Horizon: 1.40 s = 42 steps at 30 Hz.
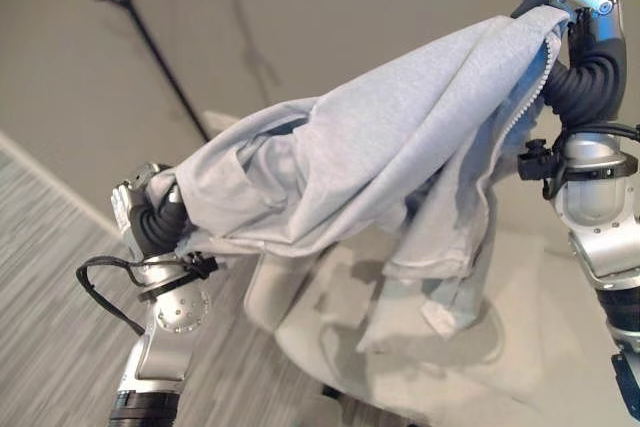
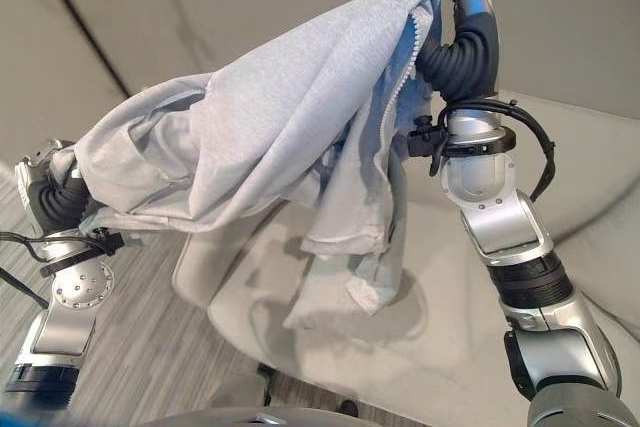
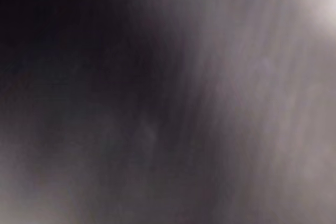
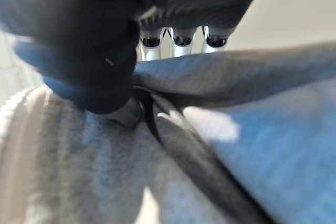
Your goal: Hang the clothes on the sofa on the clothes rack.
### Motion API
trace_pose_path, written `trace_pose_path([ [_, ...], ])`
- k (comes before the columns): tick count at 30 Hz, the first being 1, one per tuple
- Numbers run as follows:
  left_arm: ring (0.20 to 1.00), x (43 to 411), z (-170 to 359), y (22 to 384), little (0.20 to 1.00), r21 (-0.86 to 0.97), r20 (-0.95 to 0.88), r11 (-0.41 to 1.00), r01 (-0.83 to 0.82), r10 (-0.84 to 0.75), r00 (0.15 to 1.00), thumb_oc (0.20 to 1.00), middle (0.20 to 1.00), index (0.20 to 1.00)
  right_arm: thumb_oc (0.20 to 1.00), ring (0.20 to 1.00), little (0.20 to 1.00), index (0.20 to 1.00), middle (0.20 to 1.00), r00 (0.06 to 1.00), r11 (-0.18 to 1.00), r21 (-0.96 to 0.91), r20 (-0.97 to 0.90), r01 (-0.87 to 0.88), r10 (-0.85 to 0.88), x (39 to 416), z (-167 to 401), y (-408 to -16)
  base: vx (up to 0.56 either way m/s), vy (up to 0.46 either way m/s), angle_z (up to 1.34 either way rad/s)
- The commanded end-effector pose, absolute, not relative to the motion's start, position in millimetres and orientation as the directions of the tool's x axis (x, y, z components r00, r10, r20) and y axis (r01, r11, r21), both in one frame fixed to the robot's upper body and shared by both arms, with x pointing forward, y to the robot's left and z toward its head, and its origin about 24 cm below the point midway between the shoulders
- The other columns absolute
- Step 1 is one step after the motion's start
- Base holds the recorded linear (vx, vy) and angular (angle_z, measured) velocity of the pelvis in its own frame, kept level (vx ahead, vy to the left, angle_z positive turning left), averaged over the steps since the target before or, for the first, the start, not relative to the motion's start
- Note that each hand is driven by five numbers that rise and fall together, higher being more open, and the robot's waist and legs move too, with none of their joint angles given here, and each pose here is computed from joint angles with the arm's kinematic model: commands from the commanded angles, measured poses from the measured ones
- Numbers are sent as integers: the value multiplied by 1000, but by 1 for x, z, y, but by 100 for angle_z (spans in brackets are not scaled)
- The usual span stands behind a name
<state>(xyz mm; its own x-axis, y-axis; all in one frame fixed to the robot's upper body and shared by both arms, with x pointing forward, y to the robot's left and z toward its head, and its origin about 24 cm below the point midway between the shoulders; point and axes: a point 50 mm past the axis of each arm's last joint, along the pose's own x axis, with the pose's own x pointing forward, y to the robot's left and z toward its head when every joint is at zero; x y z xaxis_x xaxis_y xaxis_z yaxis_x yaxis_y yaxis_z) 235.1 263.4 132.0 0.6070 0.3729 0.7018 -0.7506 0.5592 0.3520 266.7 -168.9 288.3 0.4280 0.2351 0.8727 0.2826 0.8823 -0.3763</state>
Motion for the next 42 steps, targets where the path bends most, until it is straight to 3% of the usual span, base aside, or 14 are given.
trace_pose_path([
  [1,200,237,150,250,200,343,785,579,-740,256,564,200,200,200,200,200,200,200,200,219,892,-279,953,356,210,241,315,-171,-171,12,68],
  [6,200,242,137,224,200,354,743,671,-651,220,632,200,200,200,200,200,200,200,200,193,870,-317,946,377,261,235,318,-166,-106,126,35],
  [10,200,250,125,197,200,358,687,768,-531,168,707,200,200,200,200,200,200,200,200,245,857,-335,936,391,254,242,312,-169,-188,298,14],
  [18,200,260,121,160,200,404,668,827,-390,24,744,200,200,200,200,200,200,200,200,315,819,-312,934,481,171,249,290,-178,-296,407,34],
  [25,200,259,123,177,200,464,689,766,-446,5,725,200,200,200,200,200,200,200,200,387,794,-273,921,543,52,251,269,-195,-306,412,5],
  [32,200,252,103,178,200,513,590,779,-359,-17,807,200,200,200,200,200,200,200,200,411,760,-332,907,559,94,241,267,-211,-41,187,32],
  [42,200,257,99,145,200,429,534,883,-189,-79,842,200,200,200,200,200,200,200,200,422,782,-329,902,530,94,237,261,-210,75,-2,-3],
])
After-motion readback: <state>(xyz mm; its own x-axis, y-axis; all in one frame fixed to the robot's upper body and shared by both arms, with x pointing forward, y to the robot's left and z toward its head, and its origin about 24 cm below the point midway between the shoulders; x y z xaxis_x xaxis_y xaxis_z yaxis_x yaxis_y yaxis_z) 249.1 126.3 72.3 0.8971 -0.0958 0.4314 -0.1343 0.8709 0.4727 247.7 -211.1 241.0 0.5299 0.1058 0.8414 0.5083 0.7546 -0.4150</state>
